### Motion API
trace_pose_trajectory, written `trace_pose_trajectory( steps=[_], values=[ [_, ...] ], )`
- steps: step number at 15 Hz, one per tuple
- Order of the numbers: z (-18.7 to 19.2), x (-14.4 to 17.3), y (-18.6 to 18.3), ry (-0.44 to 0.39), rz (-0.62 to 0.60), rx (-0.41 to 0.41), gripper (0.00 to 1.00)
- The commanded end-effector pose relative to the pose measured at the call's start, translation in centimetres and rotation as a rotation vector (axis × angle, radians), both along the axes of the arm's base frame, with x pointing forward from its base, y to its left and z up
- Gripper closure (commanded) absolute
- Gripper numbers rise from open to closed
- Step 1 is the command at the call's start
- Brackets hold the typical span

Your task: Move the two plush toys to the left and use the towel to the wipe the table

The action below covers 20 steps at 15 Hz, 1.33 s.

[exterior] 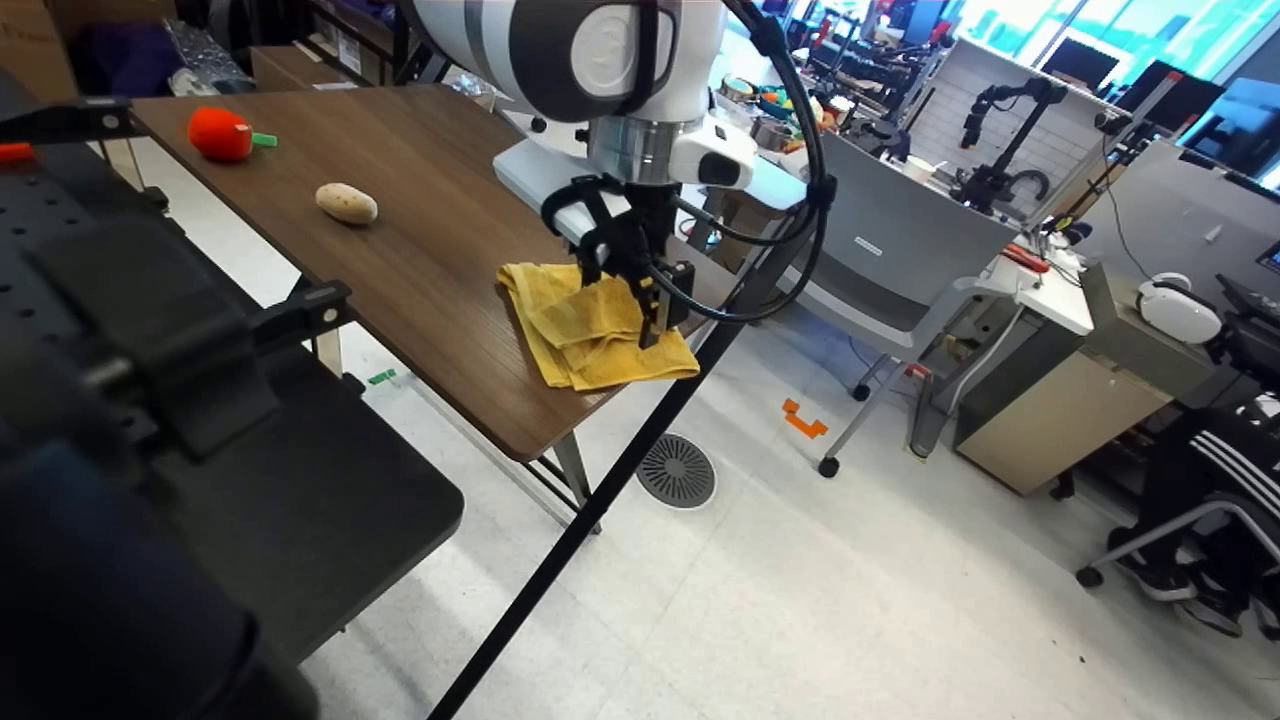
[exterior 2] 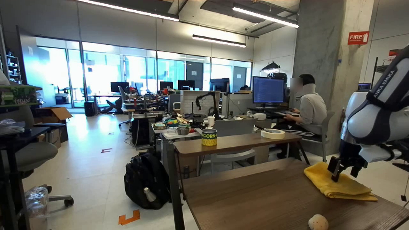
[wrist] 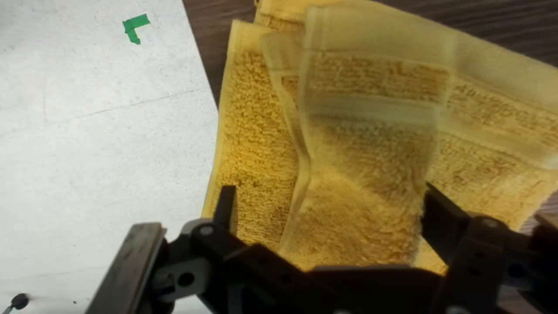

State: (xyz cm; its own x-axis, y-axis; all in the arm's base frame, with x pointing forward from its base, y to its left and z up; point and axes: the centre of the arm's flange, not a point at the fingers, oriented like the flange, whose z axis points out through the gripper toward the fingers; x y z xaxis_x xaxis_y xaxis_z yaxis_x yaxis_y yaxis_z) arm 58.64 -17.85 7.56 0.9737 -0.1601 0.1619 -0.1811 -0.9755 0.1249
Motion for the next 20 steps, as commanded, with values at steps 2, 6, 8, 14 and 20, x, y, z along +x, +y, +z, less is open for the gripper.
trace_pose_trajectory(
  steps=[2,6,8,14,20],
  values=[
    [-1.8,1.4,3.8,0.019,0.023,-0.012,0.0],
    [-2.9,1.7,12.8,0.042,0.152,0.008,0.0],
    [-2.7,2.2,18.0,0.042,0.219,0.028,0.0],
    [-1.5,5.2,31.3,-0.002,0.329,0.017,0.0],
    [-1.1,11.1,20.6,-0.001,0.071,-0.081,0.0]
  ],
)
